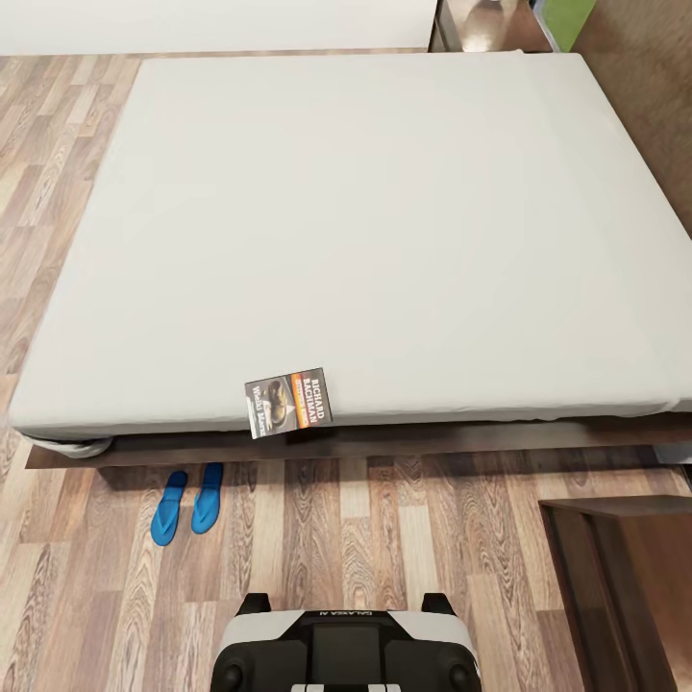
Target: In the bedroom, move the book from the bed onto either nightstand, and place the two sandals side by side next to the bed.
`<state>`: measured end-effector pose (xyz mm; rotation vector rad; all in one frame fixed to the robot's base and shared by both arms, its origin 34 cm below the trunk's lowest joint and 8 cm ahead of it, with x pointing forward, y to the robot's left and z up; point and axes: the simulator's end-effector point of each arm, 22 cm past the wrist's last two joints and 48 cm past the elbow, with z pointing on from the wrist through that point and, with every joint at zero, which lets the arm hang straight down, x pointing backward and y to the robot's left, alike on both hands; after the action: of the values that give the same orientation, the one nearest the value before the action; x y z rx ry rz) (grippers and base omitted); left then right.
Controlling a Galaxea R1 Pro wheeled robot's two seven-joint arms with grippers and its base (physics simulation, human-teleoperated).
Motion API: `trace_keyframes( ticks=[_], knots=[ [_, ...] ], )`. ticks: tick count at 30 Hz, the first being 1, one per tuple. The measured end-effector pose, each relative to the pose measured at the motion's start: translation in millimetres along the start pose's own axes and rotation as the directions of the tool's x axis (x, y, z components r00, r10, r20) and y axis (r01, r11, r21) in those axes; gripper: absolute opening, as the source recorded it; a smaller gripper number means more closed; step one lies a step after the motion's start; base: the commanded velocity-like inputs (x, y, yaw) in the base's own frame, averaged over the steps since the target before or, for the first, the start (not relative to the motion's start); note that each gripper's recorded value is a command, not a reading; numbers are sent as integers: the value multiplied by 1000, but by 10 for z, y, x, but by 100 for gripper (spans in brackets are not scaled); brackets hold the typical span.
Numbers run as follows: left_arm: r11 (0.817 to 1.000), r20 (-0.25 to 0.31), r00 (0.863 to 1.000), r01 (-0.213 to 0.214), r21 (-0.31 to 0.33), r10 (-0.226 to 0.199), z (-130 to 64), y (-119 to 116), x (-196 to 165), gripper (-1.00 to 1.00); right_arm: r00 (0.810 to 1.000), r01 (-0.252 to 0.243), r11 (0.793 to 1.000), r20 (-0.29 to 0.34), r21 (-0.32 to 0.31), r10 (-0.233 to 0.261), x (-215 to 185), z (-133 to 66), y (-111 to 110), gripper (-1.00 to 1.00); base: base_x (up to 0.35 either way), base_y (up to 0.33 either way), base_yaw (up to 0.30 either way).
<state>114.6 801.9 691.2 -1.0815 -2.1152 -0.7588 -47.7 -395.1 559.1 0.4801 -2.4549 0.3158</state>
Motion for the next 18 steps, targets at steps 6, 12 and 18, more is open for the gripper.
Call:
trace_keyframes(
  ticks=[6,12,18],
  knots=[
    [1000,1,1000,1,1,-1,0,-2,-5,100,1000,-4,999,20,33,3,-146,44,-246,100,0,0,0],
    [1000,1,1000,1,1,-1,0,-4,-7,100,999,0,998,37,59,-3,-263,72,-449,100,0,0,0],
    [1000,2,1000,1,1,-1,0,-4,-8,100,998,-14,997,69,77,9,-517,84,-564,100,0,0,0]
  ],
)
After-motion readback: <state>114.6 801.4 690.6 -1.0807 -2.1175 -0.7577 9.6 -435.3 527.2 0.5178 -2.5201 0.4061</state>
